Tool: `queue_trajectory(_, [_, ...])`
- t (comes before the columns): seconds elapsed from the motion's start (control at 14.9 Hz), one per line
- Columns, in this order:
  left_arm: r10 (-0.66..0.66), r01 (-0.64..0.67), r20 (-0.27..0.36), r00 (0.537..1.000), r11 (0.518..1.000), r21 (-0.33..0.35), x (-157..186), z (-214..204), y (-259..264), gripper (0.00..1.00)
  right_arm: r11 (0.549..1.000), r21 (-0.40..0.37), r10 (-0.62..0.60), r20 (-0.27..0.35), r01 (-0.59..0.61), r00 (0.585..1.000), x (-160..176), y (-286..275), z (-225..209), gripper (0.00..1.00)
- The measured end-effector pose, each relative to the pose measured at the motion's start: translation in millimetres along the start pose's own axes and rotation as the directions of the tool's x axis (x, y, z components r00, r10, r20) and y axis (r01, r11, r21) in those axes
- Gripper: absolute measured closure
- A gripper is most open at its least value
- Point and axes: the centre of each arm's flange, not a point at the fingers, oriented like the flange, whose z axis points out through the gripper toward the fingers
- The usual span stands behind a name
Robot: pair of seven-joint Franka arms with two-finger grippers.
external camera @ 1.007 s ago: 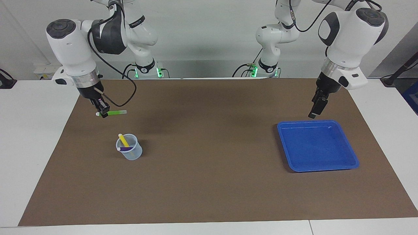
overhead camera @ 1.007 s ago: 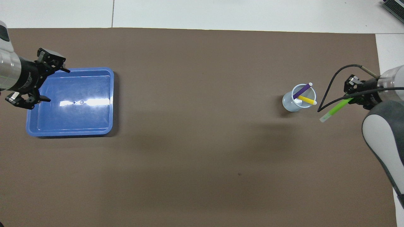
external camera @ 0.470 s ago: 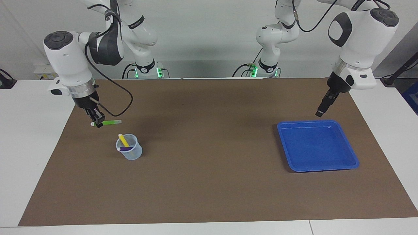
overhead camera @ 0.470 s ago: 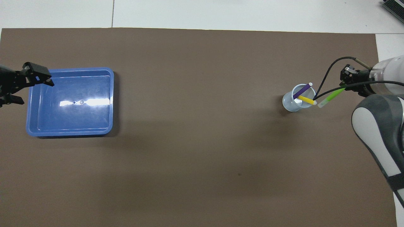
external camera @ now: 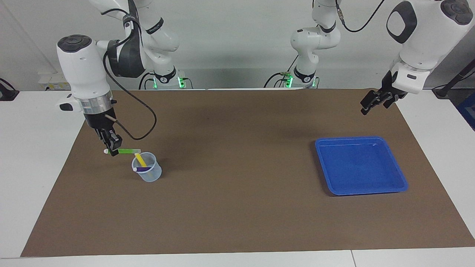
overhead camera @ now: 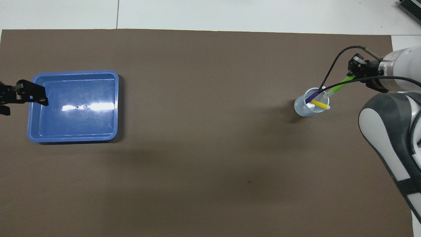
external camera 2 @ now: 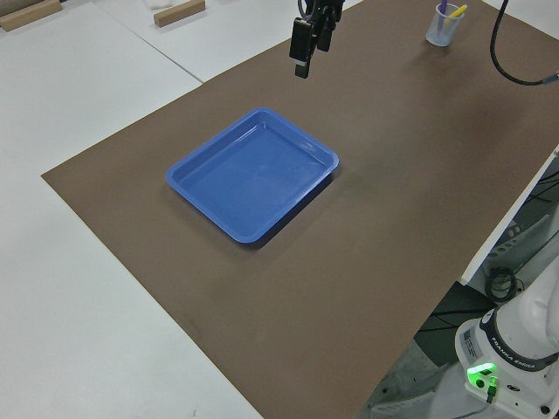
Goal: Transfer and insert pens with both arms
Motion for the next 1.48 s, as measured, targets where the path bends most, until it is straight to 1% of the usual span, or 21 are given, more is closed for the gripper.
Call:
queue_trajectory(0.13, [0.057,-0.057,0.008,0.998,0.998,0.002,-3,-4,2,0.00,1.000,-0.008,-0.003,-0.014,0.003,1.000,3,-1,16,0.82])
queue_trajectory(0.27, [0.088,-0.088,0.021,0.996,0.996,0.003,-4,-3,1,0.00,1.000,-0.009,0.006,-0.020,-0.007,1.000,5,-2,30,0.82])
queue_trajectory(0.47, [0.099,-0.099,0.049,0.994,0.995,0.005,-7,1,2,0.00,1.000,-0.008,0.018,-0.006,-0.018,1.000,4,-4,44,0.82])
queue_trajectory(0.74, [0.104,-0.105,0.069,0.992,0.995,0.006,-11,9,3,0.00,1.000,-0.008,0.008,0.008,-0.008,1.000,-3,-12,51,0.82])
queue_trajectory(0.94, [0.118,-0.118,0.067,0.991,0.993,-0.006,-15,9,12,0.00,1.000,-0.008,0.010,0.013,-0.009,1.000,-6,-15,53,0.82])
queue_trajectory(1.07, [0.126,-0.125,0.040,0.991,0.992,-0.012,-13,7,17,0.00,1.000,-0.010,0.011,0.014,-0.010,1.000,-6,-14,54,0.81])
queue_trajectory(1.14, [0.127,-0.126,0.028,0.992,0.992,-0.014,-12,6,18,0.00,1.000,-0.010,0.011,0.015,-0.011,1.000,-6,-14,55,0.76])
queue_trajectory(1.21, [0.126,-0.125,0.025,0.992,0.992,-0.014,-11,6,17,0.00,1.000,-0.011,0.012,0.016,-0.012,1.000,-6,-14,56,0.65])
queue_trajectory(1.41, [0.156,-0.156,0.020,0.988,0.988,-0.016,-10,6,15,0.00,1.000,-0.014,0.012,0.020,-0.012,1.000,-6,-14,57,0.35])
queue_trajectory(1.48, [0.165,-0.165,0.018,0.986,0.986,-0.016,-10,6,15,0.00,1.000,-0.014,0.012,0.020,-0.012,1.000,-6,-14,58,0.23])
